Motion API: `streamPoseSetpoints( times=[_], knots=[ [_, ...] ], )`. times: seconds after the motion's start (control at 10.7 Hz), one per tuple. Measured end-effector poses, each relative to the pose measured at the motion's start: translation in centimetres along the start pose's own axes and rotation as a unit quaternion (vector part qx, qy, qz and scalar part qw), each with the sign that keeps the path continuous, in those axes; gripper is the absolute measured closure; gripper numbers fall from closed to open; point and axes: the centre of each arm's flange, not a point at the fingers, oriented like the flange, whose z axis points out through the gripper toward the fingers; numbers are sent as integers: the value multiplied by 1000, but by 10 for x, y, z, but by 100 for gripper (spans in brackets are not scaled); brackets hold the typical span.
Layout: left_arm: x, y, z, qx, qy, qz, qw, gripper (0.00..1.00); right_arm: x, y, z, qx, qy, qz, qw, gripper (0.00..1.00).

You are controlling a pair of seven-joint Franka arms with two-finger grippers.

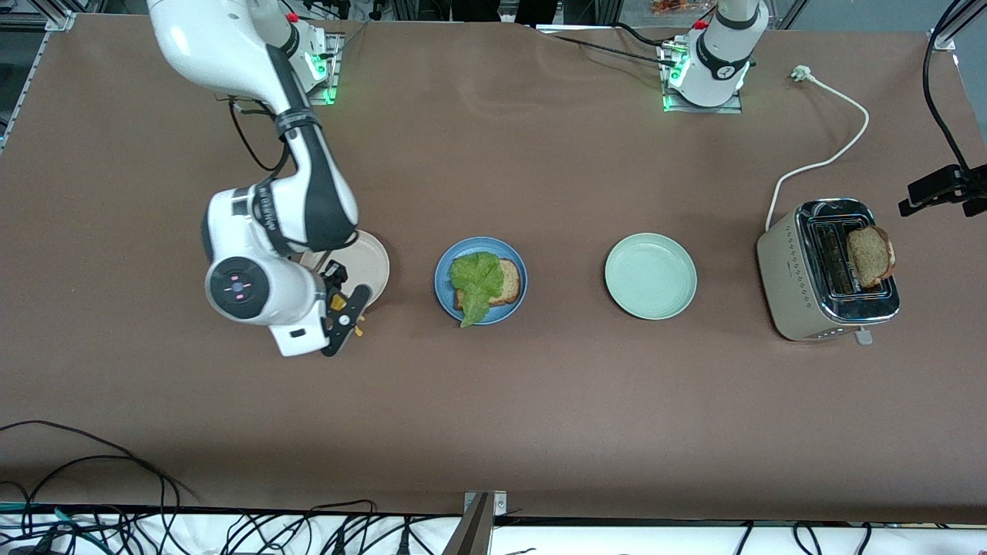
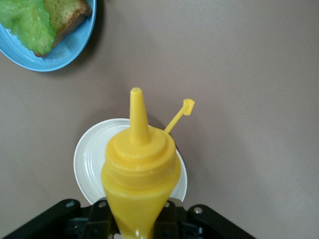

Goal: Make sandwich in blue plate with both arms
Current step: 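Lower the bottle beside the white plate while the left gripper enters the toaster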

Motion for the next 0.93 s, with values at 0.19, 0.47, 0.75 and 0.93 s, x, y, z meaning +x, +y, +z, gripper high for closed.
streamPoseSetpoints(
  times=[0.19,0.47,0.75,0.93],
  knots=[
    [6,-5,19,3,-5,-3,1000,0,-12,13,-2,23,31,-9,999,85],
    [9,-19,62,11,-14,-11,1000,0,-33,36,-12,56,95,-35,993,85],
    [8,-40,97,11,-23,-27,999,1,-78,70,-15,110,176,-82,975,85],
    [7,-52,122,11,-31,-35,999,4,-111,89,-12,146,230,-120,955,85]
  ],
)
